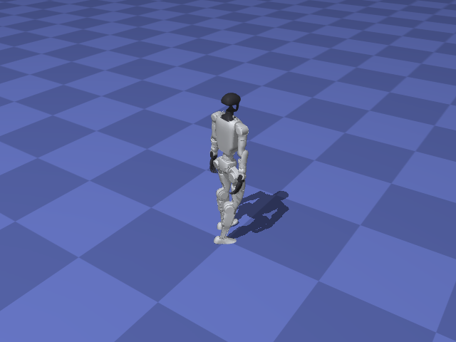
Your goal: In place motions
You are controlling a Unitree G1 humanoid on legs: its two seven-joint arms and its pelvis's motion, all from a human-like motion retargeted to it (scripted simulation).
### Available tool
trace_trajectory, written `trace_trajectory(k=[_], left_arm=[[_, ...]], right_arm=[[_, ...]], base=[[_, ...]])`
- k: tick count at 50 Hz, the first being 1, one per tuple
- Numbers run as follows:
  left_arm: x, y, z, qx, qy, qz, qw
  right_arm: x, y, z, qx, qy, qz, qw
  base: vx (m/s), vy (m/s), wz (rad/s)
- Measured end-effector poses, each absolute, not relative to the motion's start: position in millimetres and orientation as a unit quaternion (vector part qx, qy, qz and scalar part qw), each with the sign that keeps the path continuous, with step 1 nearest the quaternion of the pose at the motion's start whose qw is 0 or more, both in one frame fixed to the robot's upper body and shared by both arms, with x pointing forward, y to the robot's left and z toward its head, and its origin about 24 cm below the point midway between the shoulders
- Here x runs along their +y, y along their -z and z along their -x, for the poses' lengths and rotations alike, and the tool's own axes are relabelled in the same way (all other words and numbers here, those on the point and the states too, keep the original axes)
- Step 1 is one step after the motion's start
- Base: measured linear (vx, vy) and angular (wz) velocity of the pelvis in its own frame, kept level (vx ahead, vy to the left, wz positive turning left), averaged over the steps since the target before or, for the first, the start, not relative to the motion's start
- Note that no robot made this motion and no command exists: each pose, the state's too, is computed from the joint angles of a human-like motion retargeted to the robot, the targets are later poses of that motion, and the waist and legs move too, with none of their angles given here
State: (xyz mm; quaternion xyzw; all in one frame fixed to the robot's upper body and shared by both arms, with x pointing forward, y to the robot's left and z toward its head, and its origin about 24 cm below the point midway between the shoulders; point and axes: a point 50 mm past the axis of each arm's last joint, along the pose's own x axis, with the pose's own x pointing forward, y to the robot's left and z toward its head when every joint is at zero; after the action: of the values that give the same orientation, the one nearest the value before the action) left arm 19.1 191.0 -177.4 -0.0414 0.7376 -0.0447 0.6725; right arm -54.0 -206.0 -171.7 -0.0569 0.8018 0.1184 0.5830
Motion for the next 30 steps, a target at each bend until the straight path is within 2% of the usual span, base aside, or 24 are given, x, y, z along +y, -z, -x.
trace_trajectory(k=[7,18,30], left_arm=[[198.5,176.6,-10.1,0.746,0.016,0.046,0.664],[211.1,174.2,6.0,0.759,-0.037,0.057,0.648],[190.2,172.1,51.0,0.792,-0.068,0.117,0.596]], right_arm=[[-214.2,170.9,53.8,0.800,-0.103,0.068,0.587],[-220.9,173.7,23.4,0.768,-0.082,0.081,0.630],[-207.4,176.3,-29.9,0.706,-0.106,0.090,0.694]], base=[[0.19,0.37,1.91],[0.00,0.25,1.66],[0.02,0.08,0.69]])
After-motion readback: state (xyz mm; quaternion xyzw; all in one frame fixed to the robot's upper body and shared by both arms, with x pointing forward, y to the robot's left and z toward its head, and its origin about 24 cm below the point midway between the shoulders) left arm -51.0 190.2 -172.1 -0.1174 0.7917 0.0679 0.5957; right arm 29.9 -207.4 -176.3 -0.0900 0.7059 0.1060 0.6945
